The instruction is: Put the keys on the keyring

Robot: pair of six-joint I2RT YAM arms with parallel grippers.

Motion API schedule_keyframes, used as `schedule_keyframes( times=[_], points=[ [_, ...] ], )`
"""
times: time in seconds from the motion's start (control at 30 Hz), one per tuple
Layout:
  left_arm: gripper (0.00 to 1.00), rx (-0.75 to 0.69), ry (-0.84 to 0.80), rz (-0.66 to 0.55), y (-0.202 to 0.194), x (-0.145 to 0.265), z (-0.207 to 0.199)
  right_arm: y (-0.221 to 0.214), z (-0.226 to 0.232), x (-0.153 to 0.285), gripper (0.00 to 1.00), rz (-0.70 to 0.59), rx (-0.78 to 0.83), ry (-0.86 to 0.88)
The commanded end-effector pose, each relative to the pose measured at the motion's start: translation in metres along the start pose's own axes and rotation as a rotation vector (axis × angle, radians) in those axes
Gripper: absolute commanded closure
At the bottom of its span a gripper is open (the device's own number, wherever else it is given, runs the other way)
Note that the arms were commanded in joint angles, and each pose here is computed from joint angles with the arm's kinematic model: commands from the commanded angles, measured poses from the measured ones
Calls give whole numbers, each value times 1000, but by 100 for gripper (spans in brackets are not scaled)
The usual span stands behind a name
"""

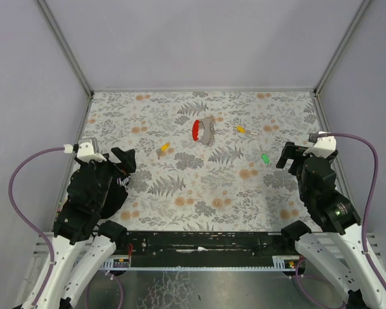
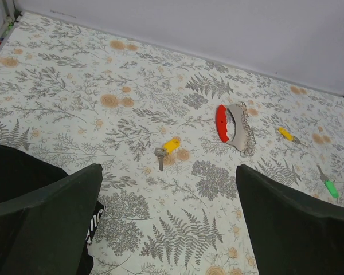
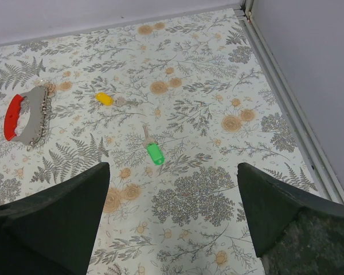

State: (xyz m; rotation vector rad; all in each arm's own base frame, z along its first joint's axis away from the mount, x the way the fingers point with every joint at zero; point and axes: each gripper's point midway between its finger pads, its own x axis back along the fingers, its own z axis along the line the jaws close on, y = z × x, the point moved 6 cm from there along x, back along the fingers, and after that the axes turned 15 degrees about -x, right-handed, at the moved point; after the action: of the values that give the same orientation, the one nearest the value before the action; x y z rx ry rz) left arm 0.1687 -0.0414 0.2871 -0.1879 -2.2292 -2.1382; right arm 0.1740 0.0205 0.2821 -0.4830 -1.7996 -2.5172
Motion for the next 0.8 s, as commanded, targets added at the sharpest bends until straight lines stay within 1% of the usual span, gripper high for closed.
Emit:
schedule_keyframes(
  times=[0.0,0.2,0.43,0.57,0.67,0.77],
  points=[
    [0,6,-26,-46,9,-4,-4,6,5,-1,1,-24,-10,20],
    [0,2,-34,-49,9,-3,-4,4,8,-3,1,-6,-5,29],
    [0,-1,-51,-49,9,-2,-6,-3,18,-11,1,52,9,61],
    [0,-6,-62,-47,7,-2,-7,-15,35,-19,1,133,26,151],
    [0,-7,-54,-36,6,-3,-6,-31,56,-32,1,246,65,231],
    [0,-8,-55,-27,5,-3,-6,-46,75,-52,1,323,68,259]
  ],
)
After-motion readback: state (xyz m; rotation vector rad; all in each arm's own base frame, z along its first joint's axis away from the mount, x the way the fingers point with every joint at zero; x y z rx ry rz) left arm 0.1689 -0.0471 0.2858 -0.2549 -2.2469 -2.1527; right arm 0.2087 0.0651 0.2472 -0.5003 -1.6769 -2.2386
